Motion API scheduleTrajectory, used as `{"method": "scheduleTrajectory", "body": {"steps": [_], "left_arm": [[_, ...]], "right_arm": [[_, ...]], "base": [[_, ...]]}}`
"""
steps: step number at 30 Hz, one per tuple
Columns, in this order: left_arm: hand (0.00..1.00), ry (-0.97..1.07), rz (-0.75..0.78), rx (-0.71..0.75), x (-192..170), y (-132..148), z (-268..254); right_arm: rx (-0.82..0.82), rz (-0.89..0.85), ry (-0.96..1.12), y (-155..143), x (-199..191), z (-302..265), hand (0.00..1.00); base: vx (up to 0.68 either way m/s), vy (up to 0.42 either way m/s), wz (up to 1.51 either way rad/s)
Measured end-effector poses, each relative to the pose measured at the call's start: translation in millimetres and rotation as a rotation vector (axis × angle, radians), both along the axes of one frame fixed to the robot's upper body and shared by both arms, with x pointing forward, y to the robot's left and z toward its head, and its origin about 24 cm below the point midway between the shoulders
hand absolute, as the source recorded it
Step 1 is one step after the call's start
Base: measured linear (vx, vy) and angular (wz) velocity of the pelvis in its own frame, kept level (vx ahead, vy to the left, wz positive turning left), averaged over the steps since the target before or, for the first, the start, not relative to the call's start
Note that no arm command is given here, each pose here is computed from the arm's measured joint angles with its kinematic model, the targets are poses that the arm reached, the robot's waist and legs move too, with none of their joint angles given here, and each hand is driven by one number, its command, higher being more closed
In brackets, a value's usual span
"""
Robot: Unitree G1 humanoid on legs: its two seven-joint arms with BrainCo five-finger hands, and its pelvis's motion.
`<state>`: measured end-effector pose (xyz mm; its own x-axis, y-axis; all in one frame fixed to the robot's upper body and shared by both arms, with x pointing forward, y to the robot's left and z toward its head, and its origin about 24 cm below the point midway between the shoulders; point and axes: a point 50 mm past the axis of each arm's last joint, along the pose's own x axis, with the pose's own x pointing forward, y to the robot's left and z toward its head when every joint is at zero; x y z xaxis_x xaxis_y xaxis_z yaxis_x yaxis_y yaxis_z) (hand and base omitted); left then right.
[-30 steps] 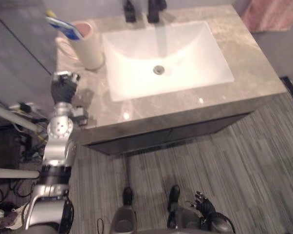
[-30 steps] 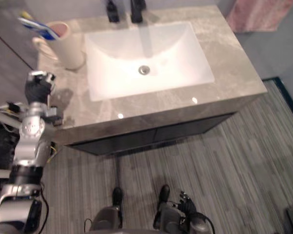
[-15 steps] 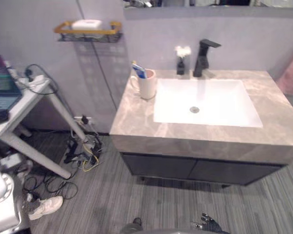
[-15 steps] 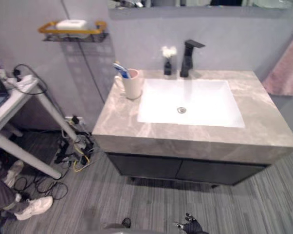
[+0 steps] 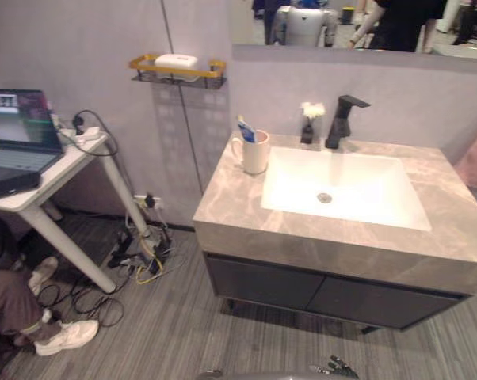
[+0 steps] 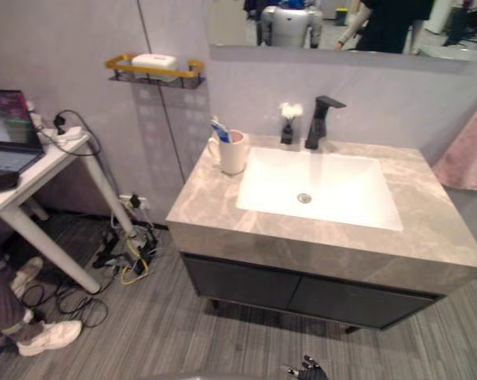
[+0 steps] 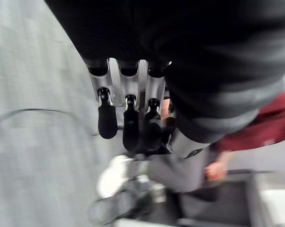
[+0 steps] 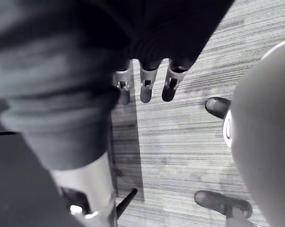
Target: Organize washtable
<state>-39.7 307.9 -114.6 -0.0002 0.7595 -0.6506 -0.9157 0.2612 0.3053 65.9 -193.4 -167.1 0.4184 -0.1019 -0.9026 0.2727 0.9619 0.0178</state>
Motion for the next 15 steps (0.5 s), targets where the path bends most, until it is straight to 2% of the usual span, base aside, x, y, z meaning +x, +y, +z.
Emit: {"method": "scheduleTrajectory", "body": {"steps": [1,5,7,15], "left_arm": [[0.0,0.03,-0.02,-0.125,-3,-20,-17],[0.0,0.075,-0.081,-0.383,-8,-74,-44],[0.0,0.085,-0.158,-0.492,-5,-100,-52],[0.0,0.03,-0.32,-0.513,33,-98,-55]], "right_arm": [[0.0,-0.005,0.003,1,-1,0,0.0],[-0.004,-0.043,0.03,2,-7,-3,0.0],[-0.004,-0.046,0.032,2,-7,-3,0.0],[0.003,-0.039,0.032,4,-1,-3,0.0]], "base": [[0.0,0.019,-0.12],[0.02,0.017,-0.13],[0.07,0.029,-0.2],[0.11,0.026,-0.04]]}}
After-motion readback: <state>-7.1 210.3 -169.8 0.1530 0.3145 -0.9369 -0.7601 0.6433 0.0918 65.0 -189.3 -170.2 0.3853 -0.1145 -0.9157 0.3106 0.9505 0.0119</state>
